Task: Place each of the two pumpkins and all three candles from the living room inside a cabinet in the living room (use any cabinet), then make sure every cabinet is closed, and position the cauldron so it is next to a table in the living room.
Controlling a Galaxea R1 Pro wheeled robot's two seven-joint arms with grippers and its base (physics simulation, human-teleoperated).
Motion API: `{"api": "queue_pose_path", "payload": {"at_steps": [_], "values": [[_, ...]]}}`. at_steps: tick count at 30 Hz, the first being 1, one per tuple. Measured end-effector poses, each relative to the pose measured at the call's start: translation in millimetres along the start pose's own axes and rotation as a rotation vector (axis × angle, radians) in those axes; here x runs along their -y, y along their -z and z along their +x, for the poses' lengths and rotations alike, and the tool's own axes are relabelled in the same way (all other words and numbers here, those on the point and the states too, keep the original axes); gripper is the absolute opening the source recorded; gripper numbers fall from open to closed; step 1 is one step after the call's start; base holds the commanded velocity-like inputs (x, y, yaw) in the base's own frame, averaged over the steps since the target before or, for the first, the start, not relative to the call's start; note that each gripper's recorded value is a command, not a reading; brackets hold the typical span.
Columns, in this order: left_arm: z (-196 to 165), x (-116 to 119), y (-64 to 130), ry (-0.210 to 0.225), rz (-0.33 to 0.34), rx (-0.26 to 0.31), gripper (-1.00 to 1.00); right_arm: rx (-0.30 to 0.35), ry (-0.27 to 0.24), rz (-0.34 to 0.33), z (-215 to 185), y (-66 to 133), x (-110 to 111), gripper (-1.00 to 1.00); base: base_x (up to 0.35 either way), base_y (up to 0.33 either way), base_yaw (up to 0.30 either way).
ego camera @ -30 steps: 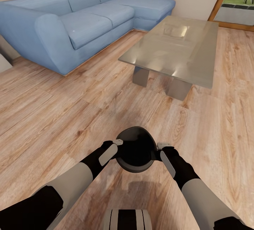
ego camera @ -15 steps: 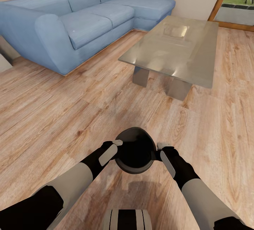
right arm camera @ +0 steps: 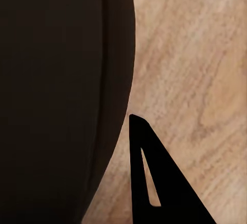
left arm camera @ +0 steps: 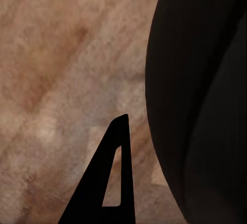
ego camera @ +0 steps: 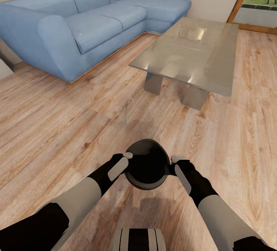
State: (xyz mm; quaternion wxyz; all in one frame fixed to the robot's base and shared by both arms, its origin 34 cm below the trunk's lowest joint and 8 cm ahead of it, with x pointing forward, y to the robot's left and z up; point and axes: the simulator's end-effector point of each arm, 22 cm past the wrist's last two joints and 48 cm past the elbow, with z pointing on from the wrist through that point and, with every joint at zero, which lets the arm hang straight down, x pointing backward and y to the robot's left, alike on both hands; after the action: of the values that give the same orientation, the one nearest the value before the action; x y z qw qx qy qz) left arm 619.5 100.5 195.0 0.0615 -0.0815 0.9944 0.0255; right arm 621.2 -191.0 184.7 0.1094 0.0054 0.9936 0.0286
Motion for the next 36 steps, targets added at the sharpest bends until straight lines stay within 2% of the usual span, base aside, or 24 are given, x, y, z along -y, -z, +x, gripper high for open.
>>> {"api": "queue_pose_path", "payload": {"at_steps": [6, 9, 24, 30, 36], "values": [[-0.8, 0.2, 0.1, 0.003, 0.003, 0.001, -1.00, -0.010, 0.011, -0.024, 3.2, -0.8, -4.3, -1.00, 0.000, 0.000, 0.000], [-1.8, -0.4, 0.2, 0.002, 0.000, 0.003, -1.00, -0.015, 0.000, -0.037, 5.2, -1.6, -7.6, -1.00, 0.000, 0.000, 0.000], [-2.0, -2.3, 0.6, 0.002, -0.009, 0.003, -1.00, -0.014, 0.000, -0.037, 4.7, -1.4, -6.9, -1.00, 0.000, 0.000, 0.000], [-16.2, 1.1, 12.9, 0.001, -0.021, 0.037, -1.00, -0.006, -0.010, -0.045, 1.4, -0.1, -8.2, -1.00, 0.000, 0.000, 0.000], [-18.8, 3.1, 15.5, 0.000, -0.018, 0.044, -1.00, -0.007, -0.003, -0.037, 1.6, -0.3, -6.3, -1.00, 0.000, 0.000, 0.000]]}}
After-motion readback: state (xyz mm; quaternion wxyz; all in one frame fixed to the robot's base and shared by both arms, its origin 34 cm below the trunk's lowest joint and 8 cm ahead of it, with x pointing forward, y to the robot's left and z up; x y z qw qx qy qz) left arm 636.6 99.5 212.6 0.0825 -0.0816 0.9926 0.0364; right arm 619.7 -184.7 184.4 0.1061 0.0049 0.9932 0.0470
